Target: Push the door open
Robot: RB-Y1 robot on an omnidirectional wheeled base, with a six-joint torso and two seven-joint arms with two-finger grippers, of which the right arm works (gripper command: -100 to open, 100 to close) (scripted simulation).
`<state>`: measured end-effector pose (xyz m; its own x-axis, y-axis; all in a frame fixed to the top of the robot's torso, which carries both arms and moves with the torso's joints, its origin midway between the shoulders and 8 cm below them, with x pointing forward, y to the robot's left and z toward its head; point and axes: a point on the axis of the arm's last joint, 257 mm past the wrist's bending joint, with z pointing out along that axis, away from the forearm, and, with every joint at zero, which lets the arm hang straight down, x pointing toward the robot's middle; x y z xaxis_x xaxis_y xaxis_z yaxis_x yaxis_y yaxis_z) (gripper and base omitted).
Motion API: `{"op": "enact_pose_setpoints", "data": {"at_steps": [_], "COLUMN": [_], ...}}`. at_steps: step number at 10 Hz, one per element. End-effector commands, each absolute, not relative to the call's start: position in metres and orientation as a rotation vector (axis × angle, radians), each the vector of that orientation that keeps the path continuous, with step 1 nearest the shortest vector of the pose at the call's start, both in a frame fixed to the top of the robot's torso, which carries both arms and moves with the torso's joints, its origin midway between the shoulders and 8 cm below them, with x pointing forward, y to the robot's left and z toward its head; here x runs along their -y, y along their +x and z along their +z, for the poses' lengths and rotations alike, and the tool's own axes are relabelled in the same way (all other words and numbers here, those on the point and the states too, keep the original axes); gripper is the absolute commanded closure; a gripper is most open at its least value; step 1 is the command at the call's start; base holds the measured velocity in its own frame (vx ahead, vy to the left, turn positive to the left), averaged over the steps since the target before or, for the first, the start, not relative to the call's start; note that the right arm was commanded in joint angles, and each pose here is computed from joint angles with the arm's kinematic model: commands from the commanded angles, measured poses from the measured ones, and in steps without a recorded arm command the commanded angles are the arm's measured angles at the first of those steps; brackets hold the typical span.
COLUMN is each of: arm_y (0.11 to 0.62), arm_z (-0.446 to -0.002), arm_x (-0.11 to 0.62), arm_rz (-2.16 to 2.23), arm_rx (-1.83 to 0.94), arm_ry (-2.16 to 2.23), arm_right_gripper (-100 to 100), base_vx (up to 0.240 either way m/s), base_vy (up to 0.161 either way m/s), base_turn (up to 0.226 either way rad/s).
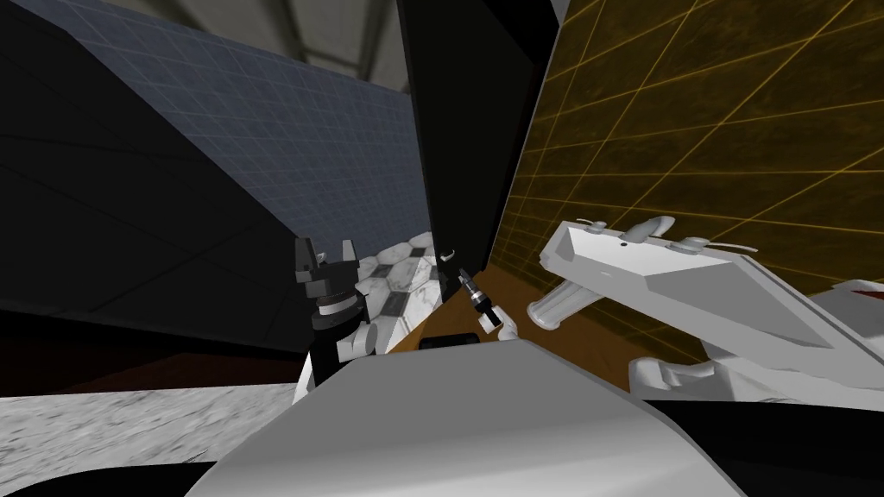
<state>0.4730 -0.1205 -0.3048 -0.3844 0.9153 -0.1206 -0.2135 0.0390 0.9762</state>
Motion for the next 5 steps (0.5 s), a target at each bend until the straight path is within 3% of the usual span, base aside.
{"op": "enact_pose_setpoints", "data": {"at_steps": [1,5], "arm_y": [0.471,0.468], "arm_z": [-0.316,-0.339], "arm_x": [0.117,0.109], "arm_rz": [1.534,1.553], "arm_rx": [-1.397,-1.455], "arm_ry": [0.788,0.818], "arm_right_gripper": [-100,-100], "base_vx": [0.075,0.078], "base_vy": [-0.079,-0.075], "base_turn": [0.038,0.045]}}
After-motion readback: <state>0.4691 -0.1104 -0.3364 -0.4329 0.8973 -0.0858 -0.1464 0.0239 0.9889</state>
